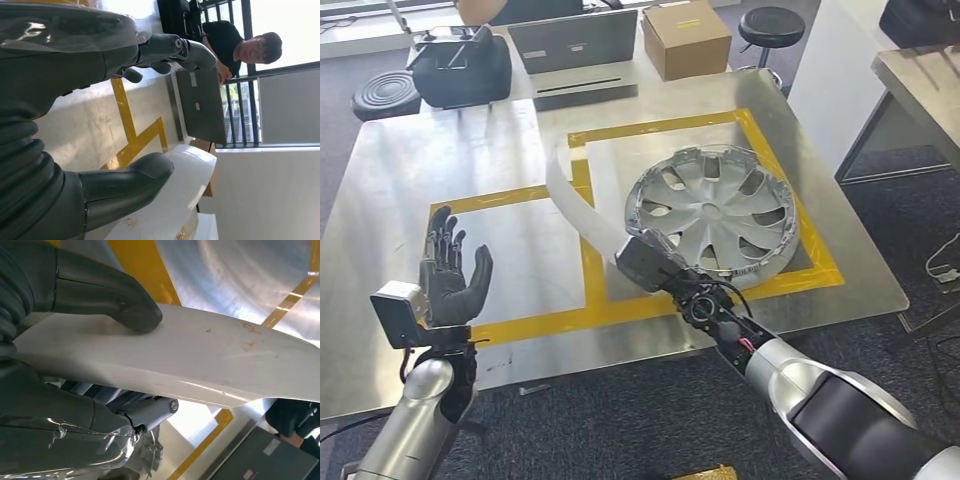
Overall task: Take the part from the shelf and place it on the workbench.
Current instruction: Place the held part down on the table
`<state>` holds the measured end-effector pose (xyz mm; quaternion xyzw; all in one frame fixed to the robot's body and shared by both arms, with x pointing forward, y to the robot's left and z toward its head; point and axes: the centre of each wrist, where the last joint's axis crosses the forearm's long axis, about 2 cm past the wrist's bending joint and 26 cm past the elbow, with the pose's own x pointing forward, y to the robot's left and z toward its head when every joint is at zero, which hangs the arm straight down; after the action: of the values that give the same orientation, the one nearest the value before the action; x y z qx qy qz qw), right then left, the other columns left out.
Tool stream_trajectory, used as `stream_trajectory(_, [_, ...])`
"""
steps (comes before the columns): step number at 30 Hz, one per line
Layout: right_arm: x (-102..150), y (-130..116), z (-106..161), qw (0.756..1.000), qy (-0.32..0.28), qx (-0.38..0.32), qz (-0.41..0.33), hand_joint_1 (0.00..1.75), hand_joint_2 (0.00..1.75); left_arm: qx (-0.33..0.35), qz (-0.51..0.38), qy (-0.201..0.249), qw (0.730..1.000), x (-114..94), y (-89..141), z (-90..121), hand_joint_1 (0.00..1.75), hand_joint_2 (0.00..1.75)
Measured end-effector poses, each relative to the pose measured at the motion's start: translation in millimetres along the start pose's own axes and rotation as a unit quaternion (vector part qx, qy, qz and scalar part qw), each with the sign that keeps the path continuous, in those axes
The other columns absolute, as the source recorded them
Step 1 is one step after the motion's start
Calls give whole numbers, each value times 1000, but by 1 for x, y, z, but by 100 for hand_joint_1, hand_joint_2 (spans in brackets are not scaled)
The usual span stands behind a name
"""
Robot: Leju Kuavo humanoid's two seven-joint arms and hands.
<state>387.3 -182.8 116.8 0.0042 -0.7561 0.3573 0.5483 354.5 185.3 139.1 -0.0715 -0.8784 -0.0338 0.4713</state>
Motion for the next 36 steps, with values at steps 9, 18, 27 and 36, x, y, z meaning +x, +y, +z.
stream_trajectory(9, [8, 19, -4, 999, -6, 36, -2, 175, 175, -7, 9, -7, 1000, 3, -2, -7, 0, 175])
stream_trajectory(18, [28, 35, -19, 997, -46, 67, 5, 175, 175, -6, 21, -21, 1000, 7, -7, -16, 0, 175])
stream_trajectory(27, [35, 41, -22, 995, -57, 76, 8, 175, 175, -6, 24, -22, 999, 7, -9, -16, 0, 175])
stream_trajectory(36, [49, 47, -36, 992, -88, 86, 27, 175, 175, -8, 29, -29, 999, 13, -14, -22, 0, 175])
